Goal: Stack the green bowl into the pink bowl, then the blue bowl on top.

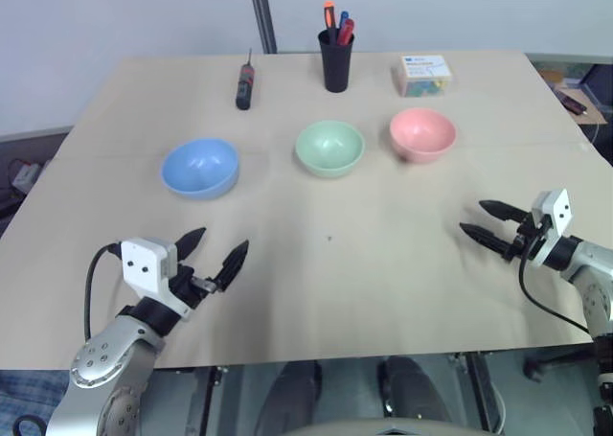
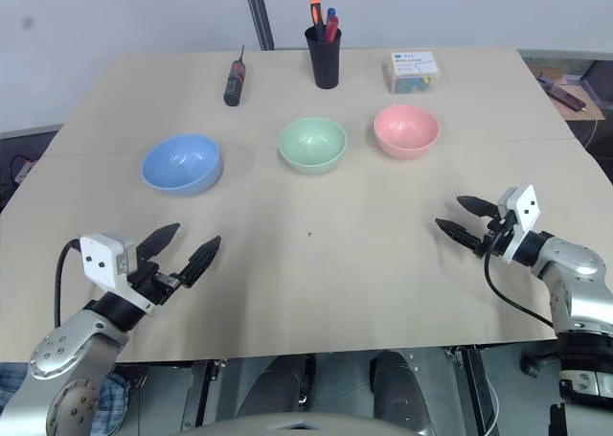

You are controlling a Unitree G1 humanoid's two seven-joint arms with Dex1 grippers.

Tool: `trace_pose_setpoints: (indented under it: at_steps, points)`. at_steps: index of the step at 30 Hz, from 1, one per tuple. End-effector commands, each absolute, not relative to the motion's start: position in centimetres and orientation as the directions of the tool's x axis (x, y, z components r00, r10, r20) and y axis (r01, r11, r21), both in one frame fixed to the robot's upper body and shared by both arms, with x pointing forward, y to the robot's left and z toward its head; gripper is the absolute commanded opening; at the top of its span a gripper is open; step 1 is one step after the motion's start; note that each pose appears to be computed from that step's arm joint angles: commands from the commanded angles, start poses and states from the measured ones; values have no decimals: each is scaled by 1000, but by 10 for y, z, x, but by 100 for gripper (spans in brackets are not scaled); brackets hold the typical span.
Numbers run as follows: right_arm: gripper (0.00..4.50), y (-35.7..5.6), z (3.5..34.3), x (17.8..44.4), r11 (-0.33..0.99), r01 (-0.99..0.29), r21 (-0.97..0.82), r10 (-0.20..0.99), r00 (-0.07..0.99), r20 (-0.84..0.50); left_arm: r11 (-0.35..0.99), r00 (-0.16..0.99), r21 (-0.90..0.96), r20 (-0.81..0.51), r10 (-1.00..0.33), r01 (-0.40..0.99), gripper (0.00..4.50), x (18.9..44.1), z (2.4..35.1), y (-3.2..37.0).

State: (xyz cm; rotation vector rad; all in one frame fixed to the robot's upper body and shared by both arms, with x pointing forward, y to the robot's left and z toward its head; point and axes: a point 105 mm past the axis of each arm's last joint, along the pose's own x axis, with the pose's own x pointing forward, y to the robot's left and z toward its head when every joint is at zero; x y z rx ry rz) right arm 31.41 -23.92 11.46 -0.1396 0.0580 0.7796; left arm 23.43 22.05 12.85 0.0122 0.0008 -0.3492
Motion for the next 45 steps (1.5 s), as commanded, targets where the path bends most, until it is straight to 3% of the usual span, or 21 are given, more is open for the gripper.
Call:
trace_pose_setpoints:
  at_steps: [1, 24, 32, 38, 45]
  points:
    - [368, -240, 126, 316, 694, -704, -148, 702, 708, -75, 930, 929, 57, 59, -366, 363, 450, 229, 144, 214]
    - [368, -239, 125, 318, 677, -714, -177, 710, 697, -95, 923, 919, 18, 90, -383, 383, 450, 225, 145, 209]
    - [368, -226, 160, 358, 605, -654, -454, 657, 732, -179, 854, 850, -70, 169, -499, 516, 450, 219, 159, 187]
    - [368, -190, 206, 402, 500, -630, -595, 674, 714, -190, 786, 779, -82, 234, -582, 613, 450, 216, 172, 167]
    - [368, -159, 204, 428, 369, -682, -632, 679, 662, -317, 782, 772, -75, 244, -587, 619, 450, 218, 173, 163]
